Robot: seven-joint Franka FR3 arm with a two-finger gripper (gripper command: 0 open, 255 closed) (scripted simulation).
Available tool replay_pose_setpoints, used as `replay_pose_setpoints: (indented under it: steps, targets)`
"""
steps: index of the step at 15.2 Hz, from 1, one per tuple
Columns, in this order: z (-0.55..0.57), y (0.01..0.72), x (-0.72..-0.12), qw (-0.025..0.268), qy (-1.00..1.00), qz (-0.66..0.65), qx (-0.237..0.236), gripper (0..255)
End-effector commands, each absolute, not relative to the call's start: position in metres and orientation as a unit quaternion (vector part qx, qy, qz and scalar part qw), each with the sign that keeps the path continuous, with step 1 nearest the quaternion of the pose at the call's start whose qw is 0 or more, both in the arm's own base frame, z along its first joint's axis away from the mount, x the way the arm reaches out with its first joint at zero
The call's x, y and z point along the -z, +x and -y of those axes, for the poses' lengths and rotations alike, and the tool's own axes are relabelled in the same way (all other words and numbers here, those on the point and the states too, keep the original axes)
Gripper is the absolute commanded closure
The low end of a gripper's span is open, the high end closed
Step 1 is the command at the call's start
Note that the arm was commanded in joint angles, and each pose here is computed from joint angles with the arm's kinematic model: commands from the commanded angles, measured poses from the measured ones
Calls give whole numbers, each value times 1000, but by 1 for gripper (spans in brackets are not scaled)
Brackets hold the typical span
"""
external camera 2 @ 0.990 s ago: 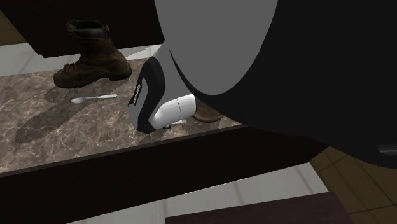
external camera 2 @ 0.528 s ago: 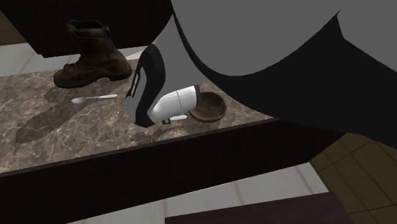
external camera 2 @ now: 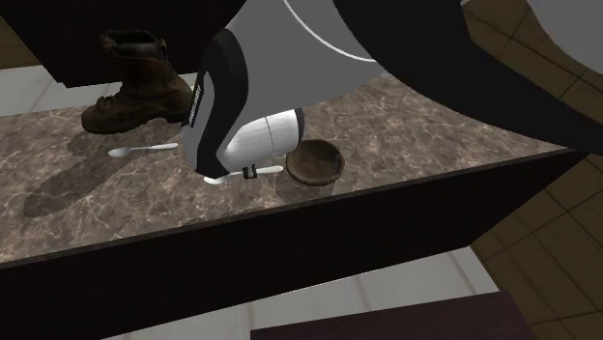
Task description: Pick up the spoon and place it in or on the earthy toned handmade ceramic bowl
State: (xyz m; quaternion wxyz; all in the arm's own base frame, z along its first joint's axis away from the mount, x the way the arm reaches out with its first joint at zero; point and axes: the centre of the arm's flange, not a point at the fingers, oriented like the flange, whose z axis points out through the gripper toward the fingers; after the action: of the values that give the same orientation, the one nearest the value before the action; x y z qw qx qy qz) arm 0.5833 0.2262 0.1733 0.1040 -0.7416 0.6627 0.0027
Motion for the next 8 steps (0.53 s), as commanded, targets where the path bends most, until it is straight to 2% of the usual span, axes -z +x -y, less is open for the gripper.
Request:
replay_pose_setpoints:
  steps: [1,8]
  targets:
    - [-227,584,-185,104,-742,-663,-3,255]
    - [-227,584,-222,104,-742,-663,-3,255]
